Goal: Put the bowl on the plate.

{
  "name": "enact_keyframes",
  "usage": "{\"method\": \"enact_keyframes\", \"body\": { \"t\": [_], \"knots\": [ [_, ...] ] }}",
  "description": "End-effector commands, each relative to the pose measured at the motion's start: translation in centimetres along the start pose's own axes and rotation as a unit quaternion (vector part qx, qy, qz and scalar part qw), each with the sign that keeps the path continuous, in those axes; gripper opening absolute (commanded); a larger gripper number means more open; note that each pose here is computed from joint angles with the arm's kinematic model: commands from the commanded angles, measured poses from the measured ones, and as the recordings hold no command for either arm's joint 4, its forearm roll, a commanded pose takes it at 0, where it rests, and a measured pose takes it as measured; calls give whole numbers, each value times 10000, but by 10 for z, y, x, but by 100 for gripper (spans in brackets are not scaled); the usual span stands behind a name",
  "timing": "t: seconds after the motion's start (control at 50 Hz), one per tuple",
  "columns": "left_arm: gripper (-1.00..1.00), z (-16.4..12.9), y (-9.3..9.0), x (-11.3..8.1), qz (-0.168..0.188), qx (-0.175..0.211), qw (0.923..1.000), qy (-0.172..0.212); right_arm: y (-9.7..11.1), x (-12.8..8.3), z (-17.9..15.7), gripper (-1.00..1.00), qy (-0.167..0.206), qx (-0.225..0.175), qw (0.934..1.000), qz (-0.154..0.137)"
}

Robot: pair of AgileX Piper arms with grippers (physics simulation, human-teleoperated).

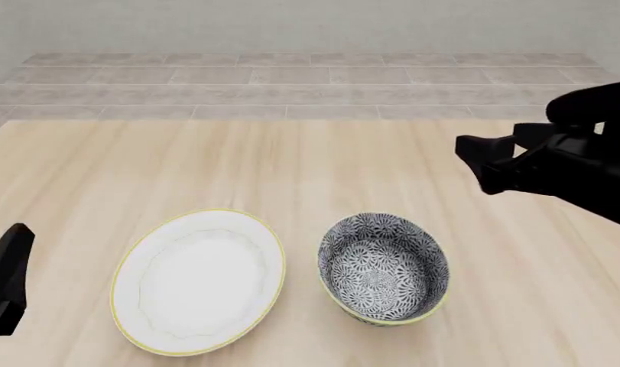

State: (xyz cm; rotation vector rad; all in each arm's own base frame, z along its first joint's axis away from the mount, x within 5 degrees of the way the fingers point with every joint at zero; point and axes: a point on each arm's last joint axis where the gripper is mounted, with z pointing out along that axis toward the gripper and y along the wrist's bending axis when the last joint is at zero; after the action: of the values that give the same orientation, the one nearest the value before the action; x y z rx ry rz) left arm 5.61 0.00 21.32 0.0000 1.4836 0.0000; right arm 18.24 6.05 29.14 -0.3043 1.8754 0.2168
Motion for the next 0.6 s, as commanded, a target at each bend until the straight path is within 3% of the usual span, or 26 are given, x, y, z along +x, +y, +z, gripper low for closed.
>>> {"method": "enact_keyframes", "body": {
  "t": [0.02,0.6],
  "knots": [
    [100,0,0,0,0,0,10000,0,5,0,6,100,70,-130,9999,-4],
    [100,0,0,0,0,0,10000,0,10,14,18,100,362,-223,9991,-69]
  ]
}}
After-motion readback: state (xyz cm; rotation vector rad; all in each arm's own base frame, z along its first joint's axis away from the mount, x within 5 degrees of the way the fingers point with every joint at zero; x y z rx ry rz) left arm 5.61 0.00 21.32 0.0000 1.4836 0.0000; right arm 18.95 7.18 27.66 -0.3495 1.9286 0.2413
